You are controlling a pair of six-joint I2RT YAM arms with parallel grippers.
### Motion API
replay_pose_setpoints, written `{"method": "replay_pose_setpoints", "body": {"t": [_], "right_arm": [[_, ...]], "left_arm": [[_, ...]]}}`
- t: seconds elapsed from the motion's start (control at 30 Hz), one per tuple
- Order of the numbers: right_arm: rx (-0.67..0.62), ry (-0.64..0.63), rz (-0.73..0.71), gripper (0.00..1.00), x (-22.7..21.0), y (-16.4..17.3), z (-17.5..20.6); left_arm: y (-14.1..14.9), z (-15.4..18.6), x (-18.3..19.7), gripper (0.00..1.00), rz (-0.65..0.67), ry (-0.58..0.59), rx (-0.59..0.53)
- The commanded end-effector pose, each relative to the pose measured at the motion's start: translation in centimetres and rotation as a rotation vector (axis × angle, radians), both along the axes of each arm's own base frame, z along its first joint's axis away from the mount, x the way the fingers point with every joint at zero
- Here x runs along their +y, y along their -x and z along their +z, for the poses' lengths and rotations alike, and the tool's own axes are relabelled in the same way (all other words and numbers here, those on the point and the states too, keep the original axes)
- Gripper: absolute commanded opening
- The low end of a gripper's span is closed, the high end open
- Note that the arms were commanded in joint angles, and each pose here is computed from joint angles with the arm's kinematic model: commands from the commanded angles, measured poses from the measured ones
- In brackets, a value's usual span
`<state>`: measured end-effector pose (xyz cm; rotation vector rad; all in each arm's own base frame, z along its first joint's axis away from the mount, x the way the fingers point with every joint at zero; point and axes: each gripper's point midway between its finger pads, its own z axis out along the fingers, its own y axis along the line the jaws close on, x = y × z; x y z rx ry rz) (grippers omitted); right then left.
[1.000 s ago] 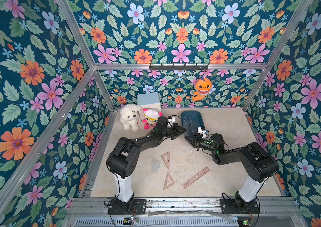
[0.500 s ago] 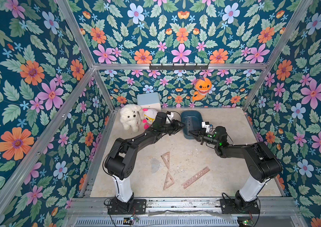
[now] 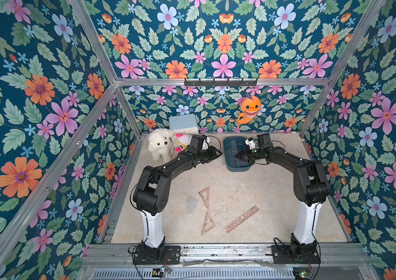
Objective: Put the scattered rulers into the storage box
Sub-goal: Place the ruler in the storage box.
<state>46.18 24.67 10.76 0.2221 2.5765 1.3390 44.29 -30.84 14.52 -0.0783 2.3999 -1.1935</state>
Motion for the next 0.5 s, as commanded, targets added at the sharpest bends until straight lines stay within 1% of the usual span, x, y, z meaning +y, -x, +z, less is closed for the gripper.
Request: {"method": "replay_pose_setpoints", "body": {"t": [0.0,0.17,0.47], "right_arm": [[0.062,0.067,0.032,0.0,-0.4,0.7,-2.1],[0.076,0.08,0.047,0.0,0.5,-0.1,-3.3],[0.096,0.087,0.061,0.0,1.7,-0.4,-4.7]], "left_arm": [[-0.2,-0.4,0.3,0.42,-0.009,-0.022,-0.008],[-0.2,-1.1,0.5,0.42,-0.01,-0.027,0.003],[-0.3,-1.1,0.9,0.42,-0.01,-0.027,0.002]]}}
